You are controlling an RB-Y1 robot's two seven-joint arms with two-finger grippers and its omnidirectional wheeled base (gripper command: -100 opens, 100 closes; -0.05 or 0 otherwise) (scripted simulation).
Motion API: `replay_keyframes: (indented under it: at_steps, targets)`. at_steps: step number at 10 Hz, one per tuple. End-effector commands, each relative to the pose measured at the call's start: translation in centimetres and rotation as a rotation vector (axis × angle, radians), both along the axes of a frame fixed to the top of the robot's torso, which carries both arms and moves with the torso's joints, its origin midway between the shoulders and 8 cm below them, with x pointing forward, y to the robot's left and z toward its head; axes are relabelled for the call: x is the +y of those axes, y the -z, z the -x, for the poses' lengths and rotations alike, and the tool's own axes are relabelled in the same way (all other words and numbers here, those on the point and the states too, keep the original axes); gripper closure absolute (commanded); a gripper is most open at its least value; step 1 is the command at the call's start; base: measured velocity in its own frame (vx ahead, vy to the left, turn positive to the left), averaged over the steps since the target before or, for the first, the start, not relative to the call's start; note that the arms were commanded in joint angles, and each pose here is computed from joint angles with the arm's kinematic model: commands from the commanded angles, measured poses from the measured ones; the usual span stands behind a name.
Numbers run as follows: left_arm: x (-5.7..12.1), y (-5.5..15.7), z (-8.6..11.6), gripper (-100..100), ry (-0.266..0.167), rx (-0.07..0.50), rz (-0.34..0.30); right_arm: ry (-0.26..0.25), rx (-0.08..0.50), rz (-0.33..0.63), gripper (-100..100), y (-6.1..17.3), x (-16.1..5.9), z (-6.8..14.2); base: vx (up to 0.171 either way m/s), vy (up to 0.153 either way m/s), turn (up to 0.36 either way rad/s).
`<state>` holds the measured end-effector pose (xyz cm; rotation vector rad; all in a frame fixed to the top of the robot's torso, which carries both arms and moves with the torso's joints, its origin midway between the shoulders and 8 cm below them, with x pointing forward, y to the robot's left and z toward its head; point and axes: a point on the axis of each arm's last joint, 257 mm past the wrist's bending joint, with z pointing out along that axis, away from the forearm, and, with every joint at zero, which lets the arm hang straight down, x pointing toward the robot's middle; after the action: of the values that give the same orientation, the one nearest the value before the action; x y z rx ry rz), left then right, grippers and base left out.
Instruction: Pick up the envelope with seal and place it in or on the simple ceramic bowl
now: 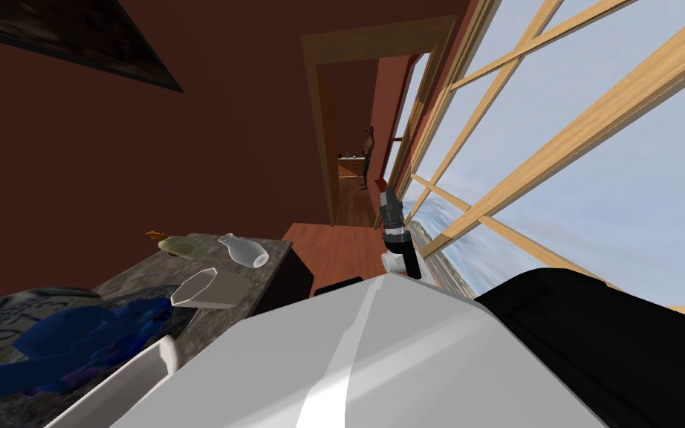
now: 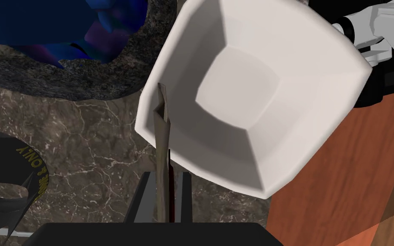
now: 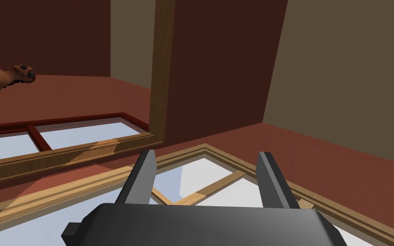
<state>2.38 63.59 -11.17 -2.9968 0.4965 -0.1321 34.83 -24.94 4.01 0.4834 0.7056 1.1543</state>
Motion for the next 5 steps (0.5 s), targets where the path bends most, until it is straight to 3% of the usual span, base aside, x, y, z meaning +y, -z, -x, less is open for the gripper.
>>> replay_keyframes:
  at_steps: [1, 5]
  targets:
    - [-1.1, -0.5, 0.7, 100, 0.007, 0.012, 0.022, 0.0, 0.0, 0.0, 0, 0.0, 0.0, 0.0, 0.053, -0.062, 0.01]
    - [-3.1, -0.9, 2.3, 100, 0.016, 0.062, 0.075, 0.0, 0.0, 0.0, 0, 0.0, 0.0, 0.0, 0.028, -0.03, 0.007]
